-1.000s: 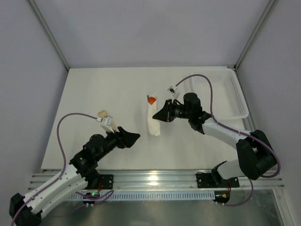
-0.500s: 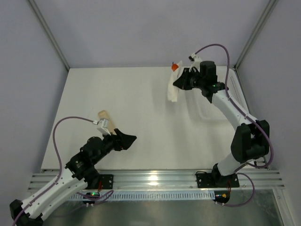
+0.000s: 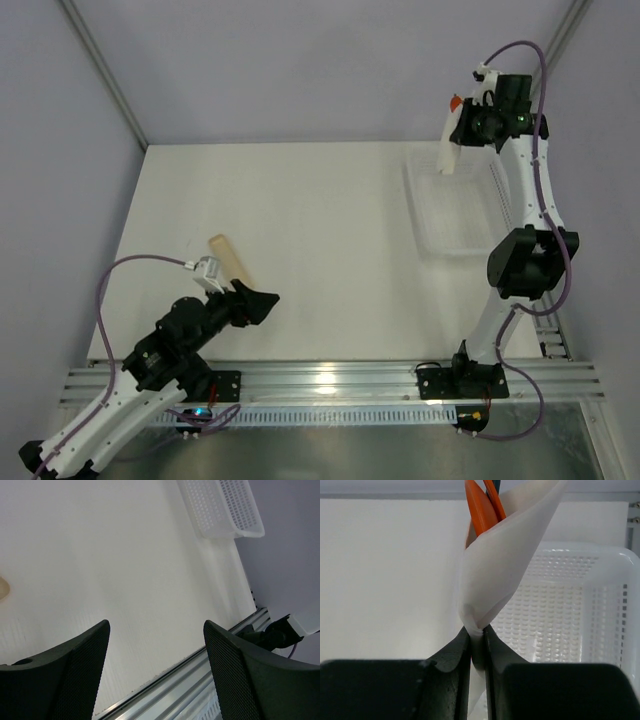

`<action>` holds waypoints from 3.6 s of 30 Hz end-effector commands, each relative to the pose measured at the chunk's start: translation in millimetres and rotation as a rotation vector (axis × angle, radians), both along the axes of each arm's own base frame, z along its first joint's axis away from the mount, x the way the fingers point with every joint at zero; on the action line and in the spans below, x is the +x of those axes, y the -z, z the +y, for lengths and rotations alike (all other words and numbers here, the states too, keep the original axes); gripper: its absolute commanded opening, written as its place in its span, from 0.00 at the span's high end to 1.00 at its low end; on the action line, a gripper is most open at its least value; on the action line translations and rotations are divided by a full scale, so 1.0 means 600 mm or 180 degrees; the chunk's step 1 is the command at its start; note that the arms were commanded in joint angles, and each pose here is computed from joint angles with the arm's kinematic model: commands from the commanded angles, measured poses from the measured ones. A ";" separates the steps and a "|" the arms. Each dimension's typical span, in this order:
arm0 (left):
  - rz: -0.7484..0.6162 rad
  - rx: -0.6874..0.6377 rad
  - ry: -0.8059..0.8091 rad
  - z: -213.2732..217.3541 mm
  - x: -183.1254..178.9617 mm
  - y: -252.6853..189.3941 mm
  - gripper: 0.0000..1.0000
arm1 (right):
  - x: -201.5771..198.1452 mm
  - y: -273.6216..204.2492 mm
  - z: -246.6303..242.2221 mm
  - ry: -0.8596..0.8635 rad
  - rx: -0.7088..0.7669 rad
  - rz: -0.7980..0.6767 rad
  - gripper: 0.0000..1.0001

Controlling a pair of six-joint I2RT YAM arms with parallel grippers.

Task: Place the utensils on the paper napkin and roll it up
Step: Place the utensils in the bin.

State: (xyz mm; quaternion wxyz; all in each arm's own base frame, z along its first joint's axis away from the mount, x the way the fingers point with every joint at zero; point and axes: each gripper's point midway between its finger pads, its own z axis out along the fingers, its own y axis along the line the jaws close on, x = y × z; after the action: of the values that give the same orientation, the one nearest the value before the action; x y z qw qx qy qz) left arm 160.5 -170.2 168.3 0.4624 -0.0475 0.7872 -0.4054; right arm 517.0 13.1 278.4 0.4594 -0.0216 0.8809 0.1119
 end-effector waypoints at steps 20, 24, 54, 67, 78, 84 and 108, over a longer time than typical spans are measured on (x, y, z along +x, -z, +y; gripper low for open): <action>0.0030 0.0070 0.0023 0.001 -0.003 0.002 0.25 | -0.080 0.201 -0.016 -0.0717 0.0559 0.1256 0.96; 0.0095 0.0105 0.0028 -0.002 -0.002 0.009 0.26 | -0.078 0.226 -0.012 -0.0787 0.0703 0.1255 0.96; 0.0146 0.0268 -0.0018 -0.007 0.015 -0.007 0.28 | -0.046 0.372 -0.034 -0.0583 0.0783 0.1639 0.95; 0.0167 0.0218 0.0033 -0.019 0.018 -0.007 0.30 | -0.032 0.382 -0.040 -0.0494 0.0804 0.1603 0.83; 0.0163 0.0200 0.0014 -0.019 0.020 -0.007 0.30 | -0.031 0.387 -0.043 -0.0439 0.0778 0.1628 0.52; 0.0167 0.0203 0.0019 -0.019 0.019 -0.006 0.30 | -0.031 0.387 -0.049 -0.0367 0.0699 0.1610 0.43; 0.0183 0.0170 0.0085 -0.026 0.016 -0.004 0.30 | -0.027 0.294 -0.058 -0.0162 0.0502 0.1085 0.21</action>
State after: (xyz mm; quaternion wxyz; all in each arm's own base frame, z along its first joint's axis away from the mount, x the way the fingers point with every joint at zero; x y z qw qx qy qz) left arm 168.0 -179.6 155.5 0.4251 -0.0379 0.8262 -0.3679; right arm 487.9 -20.9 51.5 0.2327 0.0182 0.9508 0.2037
